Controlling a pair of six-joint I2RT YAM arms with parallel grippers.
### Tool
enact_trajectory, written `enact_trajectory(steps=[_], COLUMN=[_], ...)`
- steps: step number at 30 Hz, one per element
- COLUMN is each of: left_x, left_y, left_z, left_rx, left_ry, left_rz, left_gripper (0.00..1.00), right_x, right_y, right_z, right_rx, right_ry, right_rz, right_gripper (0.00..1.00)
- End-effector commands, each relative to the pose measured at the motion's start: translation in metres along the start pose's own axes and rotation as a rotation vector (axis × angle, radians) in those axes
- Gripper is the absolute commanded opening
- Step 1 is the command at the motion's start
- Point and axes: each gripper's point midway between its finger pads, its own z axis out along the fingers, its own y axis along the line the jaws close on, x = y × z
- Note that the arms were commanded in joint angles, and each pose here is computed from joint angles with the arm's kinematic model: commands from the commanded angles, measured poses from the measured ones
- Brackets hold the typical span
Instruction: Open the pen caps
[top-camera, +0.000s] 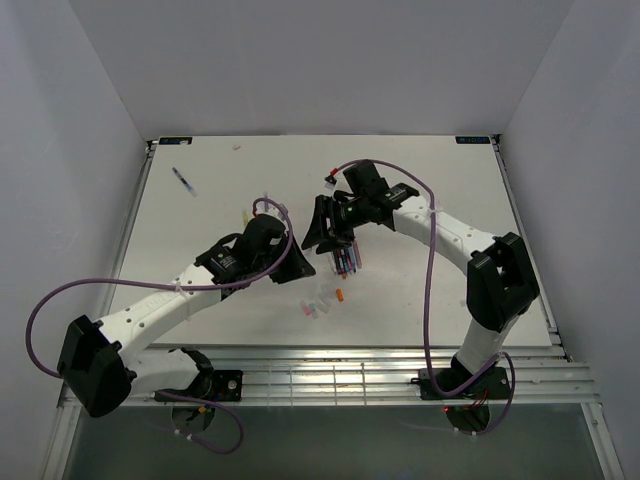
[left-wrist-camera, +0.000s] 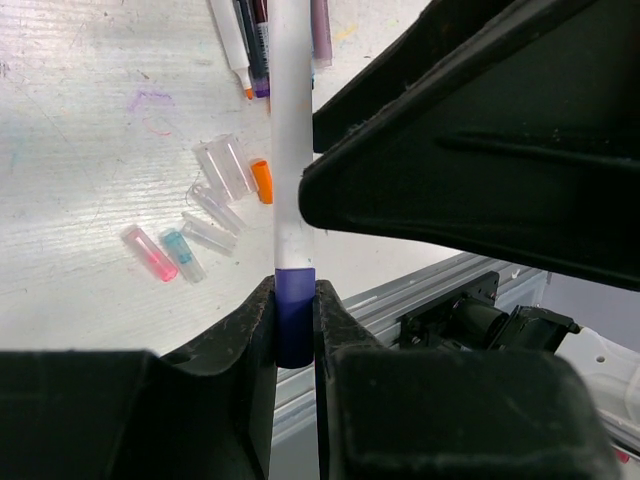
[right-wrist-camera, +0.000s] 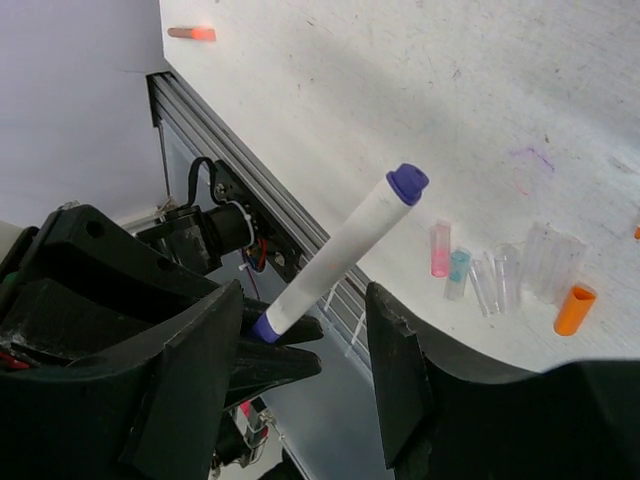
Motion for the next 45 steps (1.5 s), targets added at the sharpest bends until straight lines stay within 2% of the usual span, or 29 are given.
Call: enact_trajectory(steps=[1, 7, 9, 10, 12, 13, 14, 16, 17, 18, 20, 23, 24, 31, 33, 34, 35, 36, 37, 38, 39, 41, 42, 45], left_x=[-0.018, -0.022, -0.022, -0.02, -0.017, -0.015, -0.009, -0.002, -0.002, 0.009, 0.003, 0.008, 0.006, 0.007, 0.005, 0.012, 0.003, -0.003, 0.005, -0.012, -0.016, -0.018, -0.021, -0.017], left_y=[-0.02, -0.024, -0.026, -0.029, -0.037, -0.043, -0.053, -0.063, -0.083, -0.077, -0.094, -0.094, -0.092, -0.078, -0.07, -0.048, -0.054, -0.046, -0.023, -0.018, -0.01, 0.011, 0.01, 0.018], left_z=[-0.013, -0.015, -0.016, -0.017, -0.018, -0.018, -0.021, -0.026, -0.035, -0.032, -0.05, -0.062, -0.067, -0.065, -0.054, -0.039, -0.044, -0.042, -0.037, -0.039, -0.039, -0.035, -0.036, -0.03], left_rx=[0.057, 0.068, 0.074, 0.085, 0.126, 0.15, 0.209, 0.285, 0.401, 0.427, 0.563, 0.684, 0.703, 0.707, 0.623, 0.47, 0.433, 0.364, 0.229, 0.163, 0.105, -0.019, -0.036, -0.085], left_ry=[-0.06, -0.071, -0.07, -0.059, -0.037, -0.019, 0.017, 0.051, 0.069, 0.099, 0.072, 0.073, 0.079, 0.074, 0.067, 0.092, 0.065, 0.04, 0.062, -0.017, -0.038, -0.052, -0.063, -0.052], left_rz=[0.02, 0.026, 0.023, 0.018, 0.002, -0.017, -0.025, -0.056, -0.088, -0.113, -0.136, -0.135, -0.16, -0.186, -0.147, -0.172, -0.147, -0.141, -0.148, -0.146, -0.15, -0.137, -0.127, -0.077], left_gripper=[0.0, 0.0, 0.0, 0.0, 0.0, 0.0, 0.0, 0.0, 0.0, 0.0, 0.0, 0.0, 0.0, 0.0, 0.0, 0.0, 0.0, 0.0, 0.0, 0.0, 0.0, 0.0, 0.0, 0.0], right_x=[-0.011, -0.008, -0.006, -0.005, -0.002, -0.003, -0.003, 0.004, -0.005, 0.002, -0.007, 0.003, 0.003, -0.004, -0.023, -0.017, -0.018, -0.045, -0.035, -0.034, -0.054, -0.047, -0.058, -0.061], right_y=[0.025, 0.031, 0.031, 0.03, 0.028, 0.029, 0.029, 0.029, 0.038, 0.037, 0.053, 0.058, 0.069, 0.078, 0.073, 0.041, 0.035, 0.039, 0.014, 0.009, 0.003, -0.011, -0.013, -0.023], right_z=[0.002, 0.016, 0.02, 0.022, 0.024, 0.025, 0.024, 0.023, 0.018, 0.016, 0.005, -0.005, -0.013, -0.019, -0.012, 0.003, 0.008, 0.005, 0.008, 0.01, 0.004, 0.001, -0.005, -0.011], right_rx=[-0.088, -0.105, -0.116, -0.12, -0.139, -0.156, -0.17, -0.228, -0.287, -0.331, -0.446, -0.567, -0.624, -0.683, -0.585, -0.411, -0.324, -0.208, -0.067, 0.02, 0.148, 0.317, 0.391, 0.472], right_ry=[-0.013, 0.024, 0.038, 0.044, 0.056, 0.054, 0.054, 0.076, 0.031, 0.054, 0.016, 0.056, 0.061, 0.042, -0.033, -0.006, -0.003, -0.095, -0.048, -0.053, -0.142, -0.137, -0.192, -0.212], right_rz=[-0.003, 0.024, 0.024, 0.024, 0.013, -0.013, -0.024, -0.045, -0.097, -0.1, -0.143, -0.137, -0.155, -0.128, -0.128, -0.121, -0.136, -0.182, -0.149, -0.154, -0.183, -0.211, -0.241, -0.256], right_gripper=[0.59, 0.57, 0.51, 0.38, 0.19, 0.1, 0.08, 0.08, 0.08, 0.08, 0.08, 0.08, 0.08, 0.08, 0.08, 0.08, 0.08, 0.08, 0.08, 0.08, 0.08, 0.08, 0.08, 0.08])
